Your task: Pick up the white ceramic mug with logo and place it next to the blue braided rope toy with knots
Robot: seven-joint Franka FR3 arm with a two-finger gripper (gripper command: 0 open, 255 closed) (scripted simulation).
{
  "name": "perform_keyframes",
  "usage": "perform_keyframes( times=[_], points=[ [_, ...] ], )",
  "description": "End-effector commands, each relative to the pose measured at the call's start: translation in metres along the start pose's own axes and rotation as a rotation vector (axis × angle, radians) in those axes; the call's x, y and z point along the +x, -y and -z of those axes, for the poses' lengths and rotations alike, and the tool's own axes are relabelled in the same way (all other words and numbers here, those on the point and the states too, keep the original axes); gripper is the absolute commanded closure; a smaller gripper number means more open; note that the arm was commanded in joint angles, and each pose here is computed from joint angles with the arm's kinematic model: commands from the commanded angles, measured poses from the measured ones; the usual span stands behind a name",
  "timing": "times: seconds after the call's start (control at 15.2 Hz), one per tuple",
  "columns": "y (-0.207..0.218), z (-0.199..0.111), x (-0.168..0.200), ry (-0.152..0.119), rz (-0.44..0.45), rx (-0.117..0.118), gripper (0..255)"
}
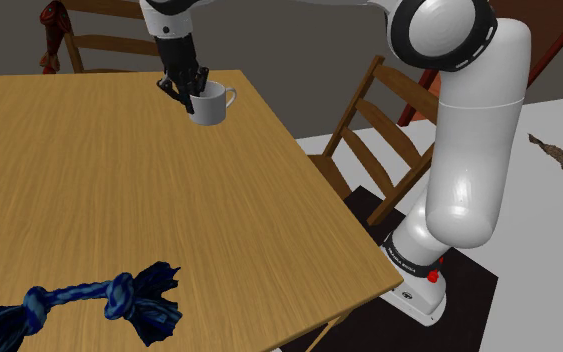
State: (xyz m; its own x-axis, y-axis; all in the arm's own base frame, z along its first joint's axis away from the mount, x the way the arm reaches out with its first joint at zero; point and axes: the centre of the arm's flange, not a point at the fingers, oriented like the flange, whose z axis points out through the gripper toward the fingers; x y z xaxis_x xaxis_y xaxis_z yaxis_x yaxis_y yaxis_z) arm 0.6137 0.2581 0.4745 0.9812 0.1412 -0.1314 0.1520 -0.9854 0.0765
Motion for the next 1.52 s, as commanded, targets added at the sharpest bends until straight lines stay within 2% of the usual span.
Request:
perform_keyframes(
  times=[0.0,1.45],
  points=[
    [-0.001,0.009,-0.001,0.0,0.0,0.0,255],
    [-0.01,0.124,-0.016,0.0,0.0,0.0,255]
  ],
)
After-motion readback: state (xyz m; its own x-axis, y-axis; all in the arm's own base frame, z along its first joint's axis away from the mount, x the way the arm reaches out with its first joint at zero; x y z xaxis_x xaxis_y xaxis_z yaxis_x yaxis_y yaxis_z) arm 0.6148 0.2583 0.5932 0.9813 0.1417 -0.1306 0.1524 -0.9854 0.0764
